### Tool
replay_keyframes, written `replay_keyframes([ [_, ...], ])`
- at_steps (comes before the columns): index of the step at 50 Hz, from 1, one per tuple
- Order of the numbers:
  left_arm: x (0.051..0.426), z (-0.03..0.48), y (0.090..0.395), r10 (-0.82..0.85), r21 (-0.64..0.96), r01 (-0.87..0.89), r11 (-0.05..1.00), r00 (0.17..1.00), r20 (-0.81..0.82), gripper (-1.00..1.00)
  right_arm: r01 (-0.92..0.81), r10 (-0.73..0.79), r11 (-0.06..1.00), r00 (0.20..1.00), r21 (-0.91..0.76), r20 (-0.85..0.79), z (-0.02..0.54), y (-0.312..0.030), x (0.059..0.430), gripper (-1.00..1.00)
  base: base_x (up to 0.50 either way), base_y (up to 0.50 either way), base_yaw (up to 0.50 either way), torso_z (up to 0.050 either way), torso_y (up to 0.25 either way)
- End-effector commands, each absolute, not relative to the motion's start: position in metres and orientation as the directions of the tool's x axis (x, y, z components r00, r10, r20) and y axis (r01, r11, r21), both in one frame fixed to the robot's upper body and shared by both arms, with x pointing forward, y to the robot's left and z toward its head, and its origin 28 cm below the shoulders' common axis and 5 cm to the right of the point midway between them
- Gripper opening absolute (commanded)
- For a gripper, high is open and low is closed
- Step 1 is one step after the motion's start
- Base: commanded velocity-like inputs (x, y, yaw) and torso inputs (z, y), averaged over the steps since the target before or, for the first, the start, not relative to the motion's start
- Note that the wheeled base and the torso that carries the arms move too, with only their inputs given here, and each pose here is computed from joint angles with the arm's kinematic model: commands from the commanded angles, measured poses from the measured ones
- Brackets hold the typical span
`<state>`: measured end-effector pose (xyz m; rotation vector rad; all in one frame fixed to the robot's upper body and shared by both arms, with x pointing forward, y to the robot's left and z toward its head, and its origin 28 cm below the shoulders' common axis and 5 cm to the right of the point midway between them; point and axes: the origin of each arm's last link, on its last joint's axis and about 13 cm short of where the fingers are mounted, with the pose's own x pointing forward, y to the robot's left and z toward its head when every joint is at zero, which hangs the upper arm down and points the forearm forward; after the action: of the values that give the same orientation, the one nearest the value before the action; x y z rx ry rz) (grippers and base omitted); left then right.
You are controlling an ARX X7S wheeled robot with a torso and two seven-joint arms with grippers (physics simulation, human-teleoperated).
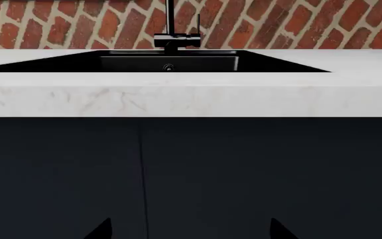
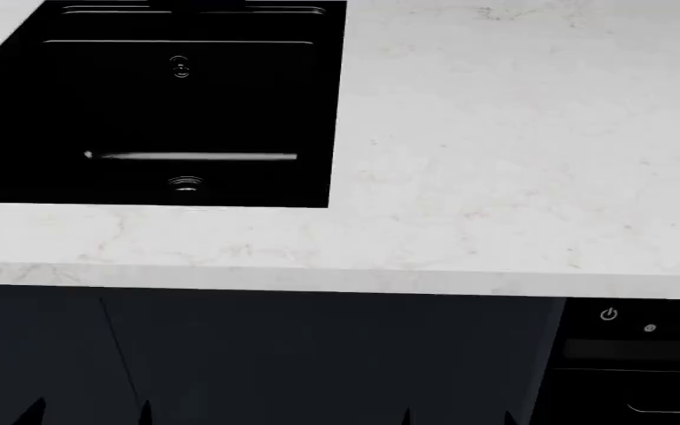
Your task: Place the bread and cheese on the cutting board.
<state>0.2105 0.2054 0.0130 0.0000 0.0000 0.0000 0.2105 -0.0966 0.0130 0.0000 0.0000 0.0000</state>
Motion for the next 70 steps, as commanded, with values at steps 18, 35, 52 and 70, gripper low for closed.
replay_keyframes([
  [18,0.221,0.143,0.214,-0.027,-0.039,0.044,0.998,0.935,0.355,1.00,0.061,-0.040,0.996,0.958,-0.067,0.283,0.144,-0.098,0.215,1.00,0.00,0.00,0.00,0.037,0.000],
  [35,0.228,0.166,0.218,-0.011,0.014,0.005,1.000,0.903,0.430,1.00,-0.024,0.058,0.993,0.953,-0.117,0.298,0.169,-0.093,0.231,1.00,0.00,-0.11,0.00,0.050,0.000],
  [52,0.223,0.167,0.221,0.014,0.014,-0.022,1.000,0.892,0.451,1.00,-0.042,0.065,0.995,0.958,-0.088,0.278,0.167,-0.095,0.230,1.00,0.00,-0.50,0.00,0.035,0.000],
  [70,0.223,0.171,0.219,0.052,0.041,-0.079,0.996,0.892,0.448,1.00,-0.041,0.059,0.997,0.960,-0.070,0.275,0.167,-0.097,0.230,1.00,0.00,-0.50,0.00,0.000,0.000],
])
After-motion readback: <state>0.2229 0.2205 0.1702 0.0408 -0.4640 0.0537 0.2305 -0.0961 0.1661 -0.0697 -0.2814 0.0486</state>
